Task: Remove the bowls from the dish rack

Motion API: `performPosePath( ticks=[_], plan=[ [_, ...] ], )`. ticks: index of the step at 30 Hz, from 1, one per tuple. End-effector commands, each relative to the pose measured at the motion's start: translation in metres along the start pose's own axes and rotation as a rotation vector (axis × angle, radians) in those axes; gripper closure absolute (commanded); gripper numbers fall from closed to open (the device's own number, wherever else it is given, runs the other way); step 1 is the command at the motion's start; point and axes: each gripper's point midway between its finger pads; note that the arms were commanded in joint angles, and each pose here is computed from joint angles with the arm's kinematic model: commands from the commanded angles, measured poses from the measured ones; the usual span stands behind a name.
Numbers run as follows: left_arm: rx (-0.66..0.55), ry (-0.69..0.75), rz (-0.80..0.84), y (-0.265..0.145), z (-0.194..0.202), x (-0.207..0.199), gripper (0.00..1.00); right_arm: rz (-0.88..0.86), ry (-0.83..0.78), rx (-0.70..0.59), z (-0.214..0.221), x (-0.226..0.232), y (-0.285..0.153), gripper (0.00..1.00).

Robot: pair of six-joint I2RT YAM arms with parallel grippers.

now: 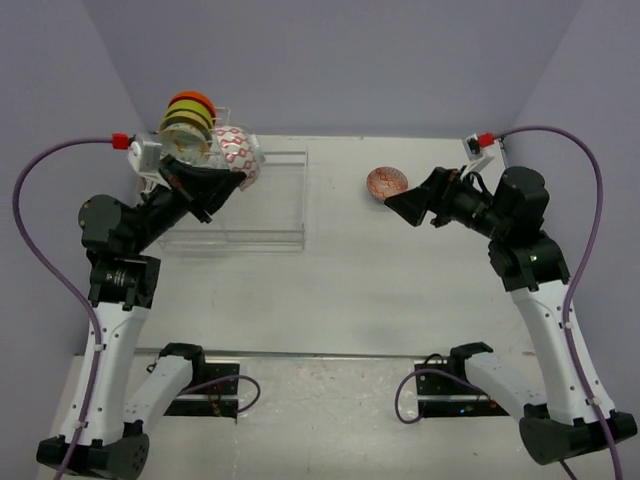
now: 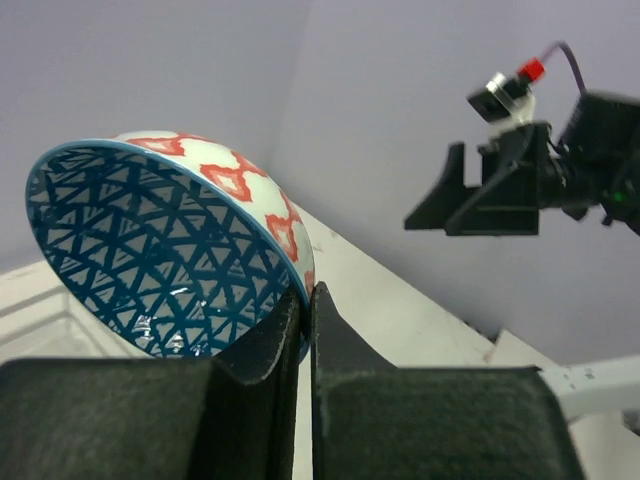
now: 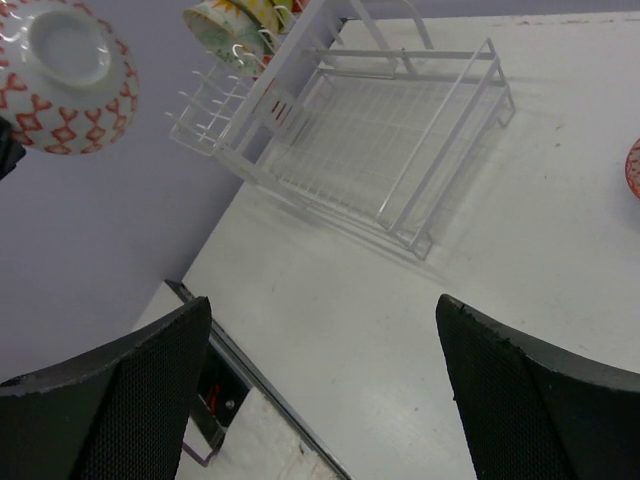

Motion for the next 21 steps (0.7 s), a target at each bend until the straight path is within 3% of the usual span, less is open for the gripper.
performPosePath(
  ticks=[1,9,13,18,21],
  plan=[
    [0.126,0.033,0.050,0.029,0.035,-0.011,1.00,0.006,-0.073,0.082,0.000,0.016,-0.005,0.07],
    [0.456,0.236,0.010,0.090,0.144,-0.018,1.00,0.225,-0.109,0.058,-0.019,-0.006,-0.021,0.07],
    [0.679,0.454,0.005,0.095,0.224,-0.032,1.00,0.340,-0.112,0.226,0.008,-0.030,-0.021,0.09],
    [0.741,0.599,0.117,0.093,0.266,-0.062,1.00,0.361,-0.131,0.315,0.029,-0.037,-0.015,0.12],
    [0.760,0.657,0.114,0.098,0.279,-0.063,1.00,0.384,-0.142,0.460,0.057,-0.047,-0.009,0.12]
  ],
)
Point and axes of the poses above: each gripper's point midway between its finger pads, its own y axis out along the fingers, its own x axis along the line the jaws close on, z = x × y, and after that the axes turned 15 degrees about -y, right-handed
